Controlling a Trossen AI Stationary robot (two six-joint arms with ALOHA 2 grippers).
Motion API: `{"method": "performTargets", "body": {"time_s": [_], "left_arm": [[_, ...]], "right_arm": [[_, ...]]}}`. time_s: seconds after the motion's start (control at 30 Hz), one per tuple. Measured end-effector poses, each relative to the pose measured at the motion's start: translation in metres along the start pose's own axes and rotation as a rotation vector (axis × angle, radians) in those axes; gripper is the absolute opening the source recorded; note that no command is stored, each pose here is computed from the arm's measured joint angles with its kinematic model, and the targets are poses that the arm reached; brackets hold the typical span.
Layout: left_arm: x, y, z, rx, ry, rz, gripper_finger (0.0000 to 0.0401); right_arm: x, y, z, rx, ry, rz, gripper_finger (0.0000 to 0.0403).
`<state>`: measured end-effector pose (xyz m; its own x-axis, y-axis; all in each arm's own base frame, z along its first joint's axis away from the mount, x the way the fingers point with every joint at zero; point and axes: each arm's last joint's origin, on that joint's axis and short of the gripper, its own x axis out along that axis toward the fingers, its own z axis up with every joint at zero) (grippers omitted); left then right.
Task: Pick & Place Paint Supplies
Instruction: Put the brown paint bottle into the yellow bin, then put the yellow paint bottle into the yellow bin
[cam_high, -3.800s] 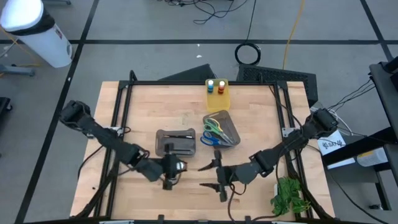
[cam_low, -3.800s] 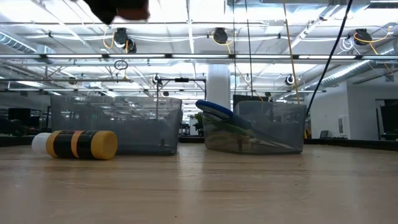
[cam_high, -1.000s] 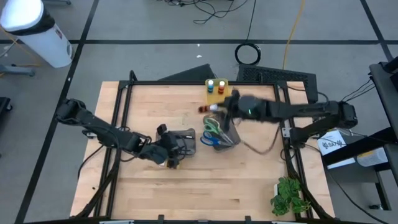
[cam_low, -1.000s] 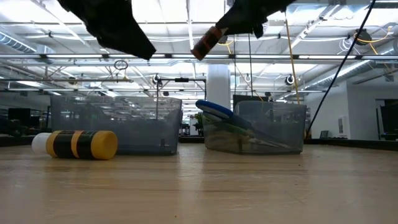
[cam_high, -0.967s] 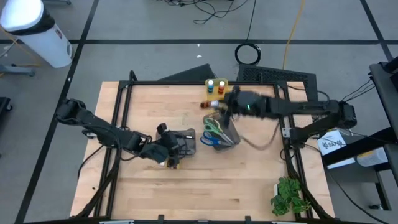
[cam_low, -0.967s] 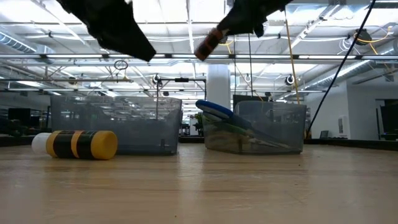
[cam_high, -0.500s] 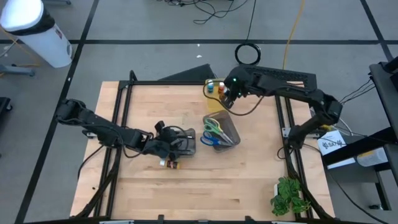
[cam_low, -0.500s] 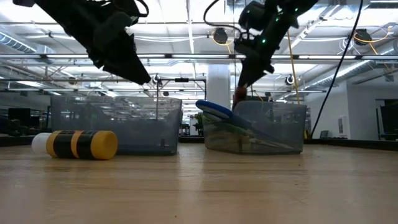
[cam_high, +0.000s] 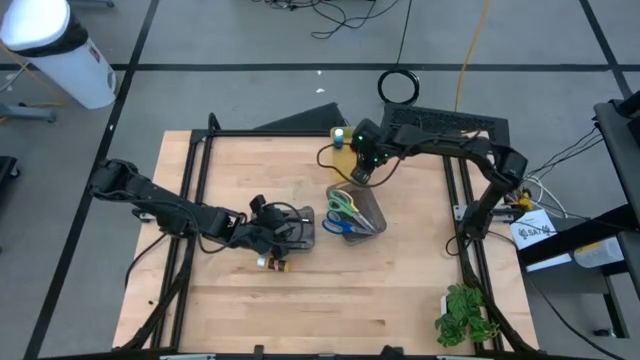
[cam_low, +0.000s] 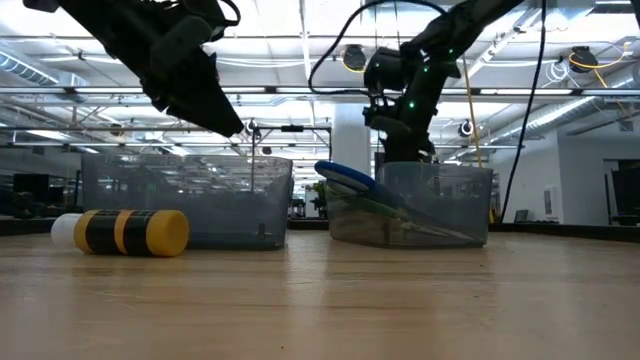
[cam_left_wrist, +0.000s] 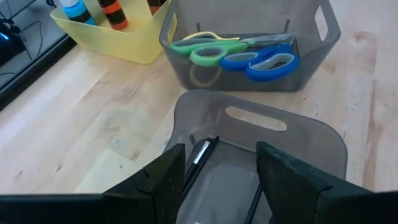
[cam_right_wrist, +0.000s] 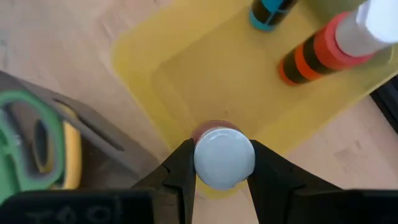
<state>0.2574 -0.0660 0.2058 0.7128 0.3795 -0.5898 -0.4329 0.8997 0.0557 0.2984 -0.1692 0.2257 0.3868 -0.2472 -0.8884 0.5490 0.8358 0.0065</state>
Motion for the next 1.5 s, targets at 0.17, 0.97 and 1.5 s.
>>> {"method": "performTargets", "body": {"time_s": [0.17,0.97,1.5], "left_arm": [[0.000,0.000,0.000,0.000,0.000,0.000,0.0207],[-0.010,-0.031,-0.020,0.061,0.153,-0.303,0.0207],[0.009,-0.073,-0.070,0.240,0.219,-0.304,0.0207]], "right_arm": [[0.009,0.000,-0.001,-0.001,0.027,-0.007,0.0103],[-0.094,0.038,-0.004,-0.081,-0.286,0.098,0.0253],[-0.150,0.157,-0.039,-0.401,-0.583,0.280,0.0246]]}}
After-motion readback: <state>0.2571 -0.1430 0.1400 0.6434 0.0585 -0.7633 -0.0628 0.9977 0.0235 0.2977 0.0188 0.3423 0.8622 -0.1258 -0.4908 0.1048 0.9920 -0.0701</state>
